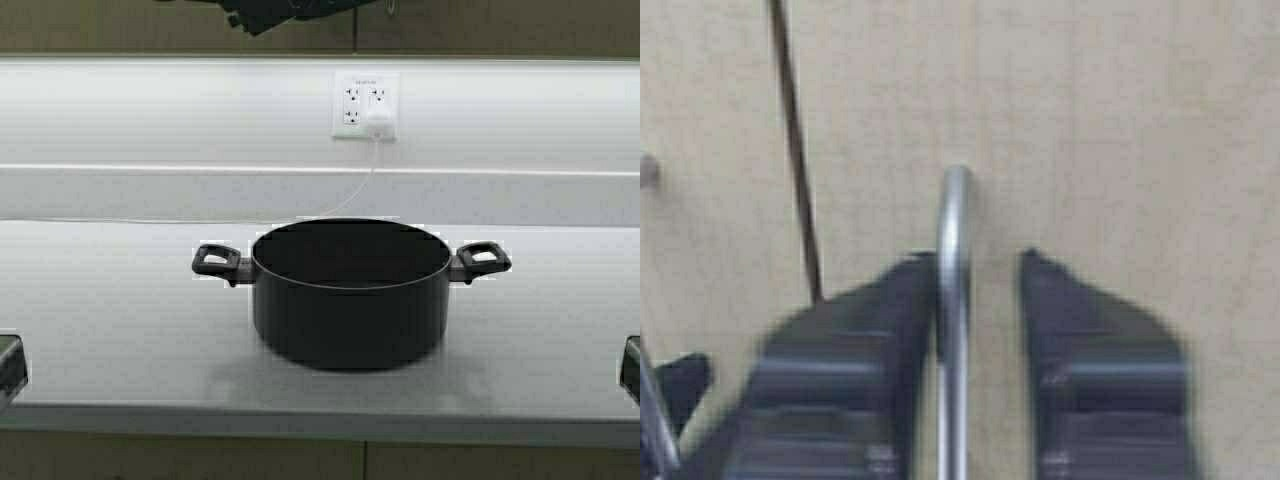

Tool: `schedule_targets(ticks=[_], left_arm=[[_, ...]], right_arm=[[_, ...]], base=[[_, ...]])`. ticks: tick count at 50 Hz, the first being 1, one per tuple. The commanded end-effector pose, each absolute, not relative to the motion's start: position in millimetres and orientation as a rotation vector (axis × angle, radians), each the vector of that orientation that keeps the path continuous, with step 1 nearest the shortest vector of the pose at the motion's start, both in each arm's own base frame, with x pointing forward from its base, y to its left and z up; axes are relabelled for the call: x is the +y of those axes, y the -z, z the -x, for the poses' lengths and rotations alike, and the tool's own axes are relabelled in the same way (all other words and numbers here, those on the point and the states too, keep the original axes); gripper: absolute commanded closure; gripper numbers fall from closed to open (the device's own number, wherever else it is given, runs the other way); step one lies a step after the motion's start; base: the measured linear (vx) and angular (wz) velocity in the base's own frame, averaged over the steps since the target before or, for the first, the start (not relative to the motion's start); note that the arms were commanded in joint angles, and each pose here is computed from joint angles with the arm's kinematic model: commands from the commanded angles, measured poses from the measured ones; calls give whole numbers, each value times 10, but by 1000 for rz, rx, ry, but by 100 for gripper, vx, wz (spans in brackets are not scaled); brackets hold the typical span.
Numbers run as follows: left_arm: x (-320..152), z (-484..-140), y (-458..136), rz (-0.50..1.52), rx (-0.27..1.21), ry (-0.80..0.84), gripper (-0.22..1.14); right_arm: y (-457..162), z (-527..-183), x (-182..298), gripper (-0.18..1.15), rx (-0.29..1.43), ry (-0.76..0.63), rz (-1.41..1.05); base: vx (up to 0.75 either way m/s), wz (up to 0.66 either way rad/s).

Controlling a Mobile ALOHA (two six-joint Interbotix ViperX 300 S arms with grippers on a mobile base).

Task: Open the cabinet, put the pot inside, then close it

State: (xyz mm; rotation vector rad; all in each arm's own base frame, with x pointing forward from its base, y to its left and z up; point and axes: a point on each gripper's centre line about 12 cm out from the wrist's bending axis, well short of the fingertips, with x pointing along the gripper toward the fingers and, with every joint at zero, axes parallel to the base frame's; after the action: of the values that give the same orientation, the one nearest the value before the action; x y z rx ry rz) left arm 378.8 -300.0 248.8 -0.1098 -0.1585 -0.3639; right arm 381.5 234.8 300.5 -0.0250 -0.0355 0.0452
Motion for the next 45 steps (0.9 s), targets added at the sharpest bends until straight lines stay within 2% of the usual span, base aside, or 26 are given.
schedule_targets(ticks=[1, 3, 8, 16, 32, 45], left_arm=[[-3116, -3862, -2728, 141, -177, 390, 107], [-3120, -3859, -2726, 139, -165, 395, 100], [-3081, -3801, -2742, 134, -144, 406, 82], [-2921, -3591, -2805, 110, -89, 434, 88], [-2417, -3078, -2849, 47, 2, 468, 88], [-1938, -2881, -2875, 33, 90, 451, 88]], right_arm=[[-3132, -3840, 2405, 104, -57, -62, 5], [-3127, -3831, 2406, 104, -56, -63, 8], [-3155, -3794, 2382, 89, -57, -70, 16], [-3198, -3606, 2309, 92, -12, -148, 23], [-3223, -3218, 1977, 91, 140, -379, 41], [-3179, -2953, 1566, 91, 172, -387, 55]], base=[[-1, 4], [-2, 5], [-4, 4], [-5, 1], [-1, -1], [-1, -1]])
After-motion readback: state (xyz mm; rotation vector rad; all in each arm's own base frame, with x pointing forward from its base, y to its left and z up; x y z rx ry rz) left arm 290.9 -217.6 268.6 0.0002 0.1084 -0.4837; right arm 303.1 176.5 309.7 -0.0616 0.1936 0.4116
